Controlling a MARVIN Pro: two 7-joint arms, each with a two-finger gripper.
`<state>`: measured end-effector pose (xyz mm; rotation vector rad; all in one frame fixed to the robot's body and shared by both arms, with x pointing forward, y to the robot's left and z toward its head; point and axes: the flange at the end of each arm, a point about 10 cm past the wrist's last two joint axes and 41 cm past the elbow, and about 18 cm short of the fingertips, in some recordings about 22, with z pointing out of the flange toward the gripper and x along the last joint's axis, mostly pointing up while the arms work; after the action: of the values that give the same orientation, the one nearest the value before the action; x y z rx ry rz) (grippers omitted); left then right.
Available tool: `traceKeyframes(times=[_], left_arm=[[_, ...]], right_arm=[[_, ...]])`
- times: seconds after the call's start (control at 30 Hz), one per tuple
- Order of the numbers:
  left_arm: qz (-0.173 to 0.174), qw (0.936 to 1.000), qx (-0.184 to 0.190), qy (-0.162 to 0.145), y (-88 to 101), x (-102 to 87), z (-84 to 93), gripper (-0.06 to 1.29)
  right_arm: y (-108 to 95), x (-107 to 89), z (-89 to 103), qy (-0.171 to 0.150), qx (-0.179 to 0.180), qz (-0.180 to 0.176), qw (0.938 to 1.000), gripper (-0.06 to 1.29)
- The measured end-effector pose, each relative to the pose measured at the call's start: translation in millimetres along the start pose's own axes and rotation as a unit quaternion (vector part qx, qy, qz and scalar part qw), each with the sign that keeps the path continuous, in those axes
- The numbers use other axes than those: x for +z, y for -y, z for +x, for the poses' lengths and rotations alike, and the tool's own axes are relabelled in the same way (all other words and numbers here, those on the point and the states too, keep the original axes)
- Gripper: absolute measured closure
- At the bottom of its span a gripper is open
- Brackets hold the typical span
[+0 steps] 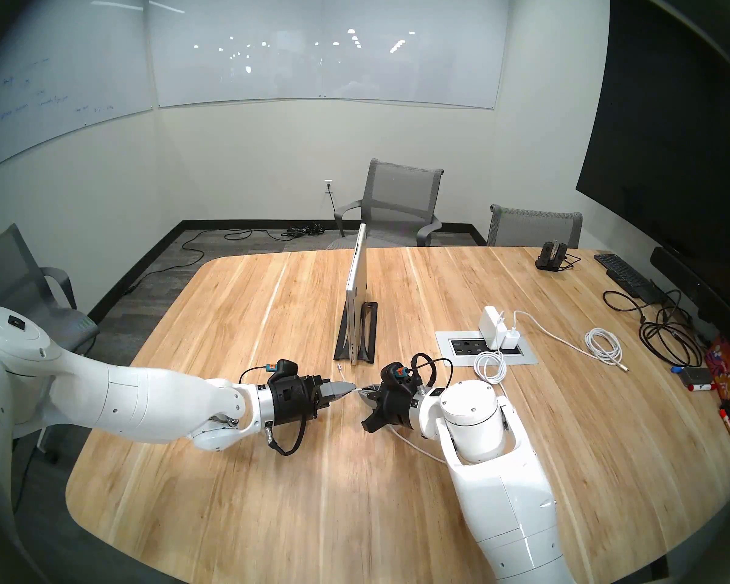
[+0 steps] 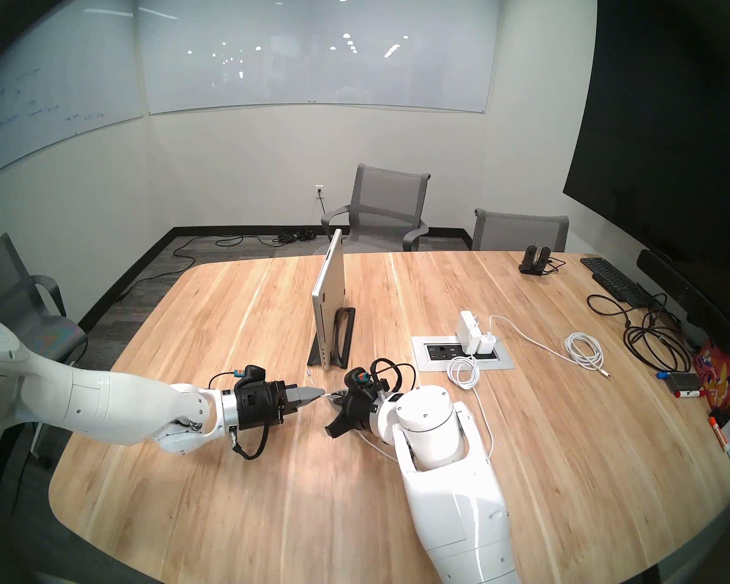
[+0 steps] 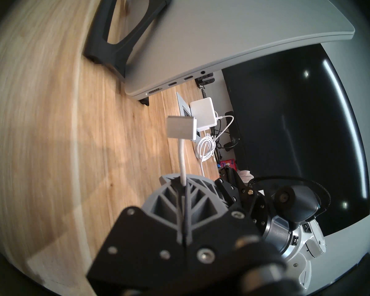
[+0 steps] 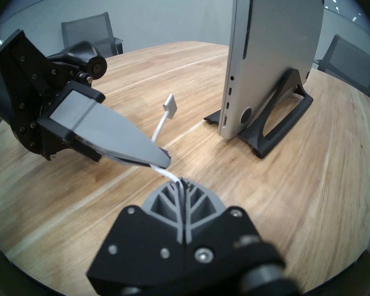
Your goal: Plug the charging cable into the port of a MacBook
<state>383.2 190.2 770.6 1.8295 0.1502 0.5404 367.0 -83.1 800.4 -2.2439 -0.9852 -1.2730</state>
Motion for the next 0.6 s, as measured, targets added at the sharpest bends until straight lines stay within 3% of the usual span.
traceKeyframes(times=[0.6], left_arm=[[0.001, 1.0, 0.001, 0.002, -0.2, 0.2, 0.2, 1.25]], right_arm=[[1.4, -4.7, -3.9, -0.009, 0.013, 0.003, 0.9999, 1.25]])
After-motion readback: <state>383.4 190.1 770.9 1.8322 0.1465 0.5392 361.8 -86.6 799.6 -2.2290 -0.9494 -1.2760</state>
